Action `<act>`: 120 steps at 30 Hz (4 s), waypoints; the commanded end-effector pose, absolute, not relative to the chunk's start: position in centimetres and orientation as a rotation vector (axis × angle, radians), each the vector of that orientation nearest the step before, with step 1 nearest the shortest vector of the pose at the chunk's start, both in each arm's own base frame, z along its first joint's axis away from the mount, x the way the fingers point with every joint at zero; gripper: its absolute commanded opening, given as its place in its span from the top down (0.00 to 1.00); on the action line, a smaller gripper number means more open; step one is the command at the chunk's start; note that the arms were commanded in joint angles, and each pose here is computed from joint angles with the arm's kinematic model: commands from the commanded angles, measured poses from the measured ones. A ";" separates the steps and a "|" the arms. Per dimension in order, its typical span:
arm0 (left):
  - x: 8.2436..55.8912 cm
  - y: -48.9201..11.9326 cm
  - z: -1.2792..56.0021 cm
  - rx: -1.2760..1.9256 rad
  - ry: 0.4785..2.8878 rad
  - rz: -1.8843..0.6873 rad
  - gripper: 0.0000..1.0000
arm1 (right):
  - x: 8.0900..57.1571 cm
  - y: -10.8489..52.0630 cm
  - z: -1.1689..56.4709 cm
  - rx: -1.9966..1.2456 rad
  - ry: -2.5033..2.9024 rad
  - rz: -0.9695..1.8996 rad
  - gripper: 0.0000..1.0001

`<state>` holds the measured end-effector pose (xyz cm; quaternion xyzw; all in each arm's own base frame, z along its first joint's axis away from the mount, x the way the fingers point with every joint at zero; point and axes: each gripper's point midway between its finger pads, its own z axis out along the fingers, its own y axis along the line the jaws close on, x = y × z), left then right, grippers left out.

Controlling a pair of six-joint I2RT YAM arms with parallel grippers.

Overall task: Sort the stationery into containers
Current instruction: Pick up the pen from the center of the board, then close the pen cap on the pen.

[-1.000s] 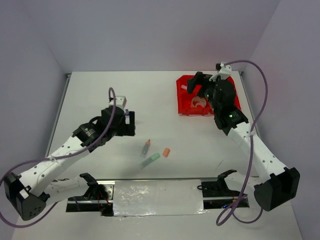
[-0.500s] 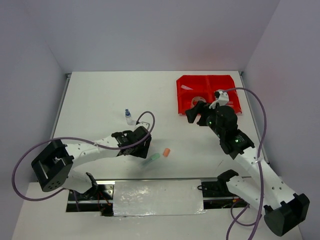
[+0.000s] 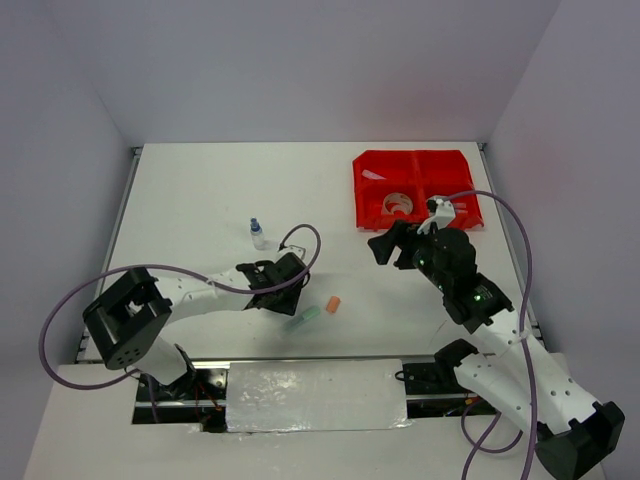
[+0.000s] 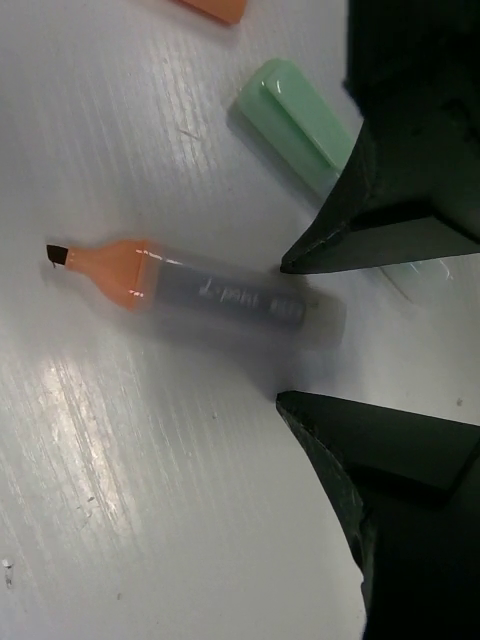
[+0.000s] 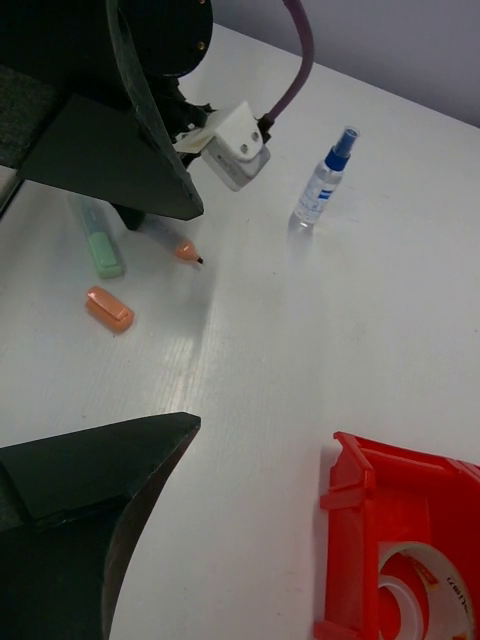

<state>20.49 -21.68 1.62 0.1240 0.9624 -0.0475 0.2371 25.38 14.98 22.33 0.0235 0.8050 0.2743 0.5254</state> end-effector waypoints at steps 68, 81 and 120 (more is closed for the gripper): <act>14.0 -13.9 28.4 0.320 1.859 -0.681 1.00 | 21.2 26.1 3.4 0.418 2.419 0.098 0.40; 13.8 -13.9 28.4 0.316 1.859 -0.685 1.00 | 20.3 25.2 0.9 0.462 2.449 0.069 0.69; 5.6 -27.6 39.5 0.732 0.981 -1.664 1.00 | 11.3 27.0 49.9 -0.489 0.888 1.430 1.00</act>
